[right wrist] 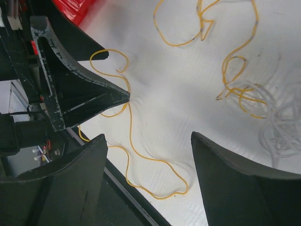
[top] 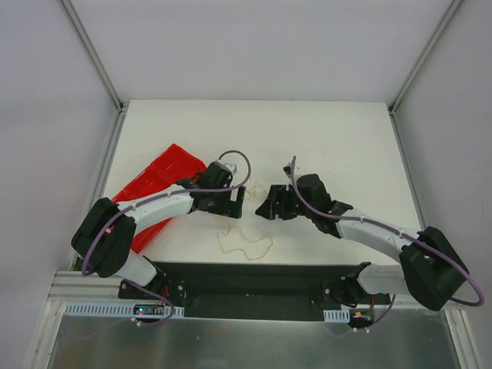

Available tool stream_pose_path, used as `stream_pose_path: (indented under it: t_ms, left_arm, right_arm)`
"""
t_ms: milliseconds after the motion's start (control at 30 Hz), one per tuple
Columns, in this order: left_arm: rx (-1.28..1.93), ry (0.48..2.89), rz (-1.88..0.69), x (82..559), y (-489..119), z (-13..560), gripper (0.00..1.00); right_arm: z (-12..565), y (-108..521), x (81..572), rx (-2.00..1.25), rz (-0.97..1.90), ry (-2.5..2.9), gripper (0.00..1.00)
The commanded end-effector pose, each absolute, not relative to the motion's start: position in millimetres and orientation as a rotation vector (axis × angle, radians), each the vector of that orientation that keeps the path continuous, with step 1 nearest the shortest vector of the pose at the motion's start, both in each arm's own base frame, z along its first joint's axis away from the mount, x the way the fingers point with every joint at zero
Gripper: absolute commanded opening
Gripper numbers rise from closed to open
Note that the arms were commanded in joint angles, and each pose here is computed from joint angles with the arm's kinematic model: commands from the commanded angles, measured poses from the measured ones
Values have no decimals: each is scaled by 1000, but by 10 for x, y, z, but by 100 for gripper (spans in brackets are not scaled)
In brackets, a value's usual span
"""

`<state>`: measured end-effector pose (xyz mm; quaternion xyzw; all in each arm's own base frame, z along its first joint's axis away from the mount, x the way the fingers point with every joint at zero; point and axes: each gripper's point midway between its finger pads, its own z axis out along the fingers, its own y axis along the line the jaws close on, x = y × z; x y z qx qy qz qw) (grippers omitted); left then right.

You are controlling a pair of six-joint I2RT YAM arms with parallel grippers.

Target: Untangle the cables

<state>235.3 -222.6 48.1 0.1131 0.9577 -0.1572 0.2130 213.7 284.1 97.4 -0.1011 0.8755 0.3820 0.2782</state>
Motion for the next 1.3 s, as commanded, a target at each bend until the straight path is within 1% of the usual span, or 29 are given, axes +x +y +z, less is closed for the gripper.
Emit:
stream_pose_path:
  t_ms: [0, 100, 167, 233, 367, 467, 600, 700, 733, 767, 833, 967, 1000, 1067, 1267]
  left_arm:
    - [449, 2612, -545, 2365, -2403, 558, 99]
    - [467, 2675, -593, 2291, -2475, 469, 93]
    - [438, 2726, -601, 2194, -2458, 407, 90]
    - [446, 2722, -630, 2109, -2474, 407, 91]
    - [566, 2687, -640, 1999, -2560, 421, 99]
    - [563, 2710, -581, 1954, -2564, 332, 99]
    - [601, 2721, -476, 1984, -2554, 221, 93]
    - [603, 2754, -432, 1984, -2559, 143, 84]
    - [593, 2776, -408, 1979, -2539, 107, 79]
    - [584, 2793, -388, 1983, -2534, 81, 72]
    - [563, 2819, -315, 1975, -2458, 43, 55]
    - [508, 2768, -244, 2012, -2314, 145, 16]
    - [491, 2749, -240, 2028, -2287, 196, 9]
    - [467, 2699, -249, 2058, -2260, 327, 0]
    - [421, 2594, -281, 2070, -2156, 649, 0]
  right_arm:
    - [1244, 2756, 2303, -187, 1120, 2179, 75]
    - [1247, 2707, 2301, -190, 1134, 2163, 75]
    - [1178, 2649, 2290, -177, 1119, 2182, 75]
    - [1139, 2609, 2258, -151, 1136, 2191, 75]
    - [1127, 2597, 2200, -158, 1155, 2183, 75]
    - [1136, 2553, 2159, -136, 1164, 2176, 75]
    - [1241, 2514, 2116, -160, 1157, 2148, 75]
    - [1270, 2463, 2098, -139, 1142, 2142, 75]
    - [1281, 2457, 2104, -129, 1143, 2139, 75]
    - [1295, 2462, 2111, -121, 1148, 2134, 76]
    - [1330, 2501, 2130, -123, 1165, 2128, 76]
    - [1418, 2592, 2234, -83, 1201, 2117, 75]
    - [1447, 2614, 2270, -63, 1208, 2110, 75]
    - [1493, 2646, 2360, -18, 1212, 2101, 75]
    - [1597, 2702, 2599, 38, 1187, 2067, 75]
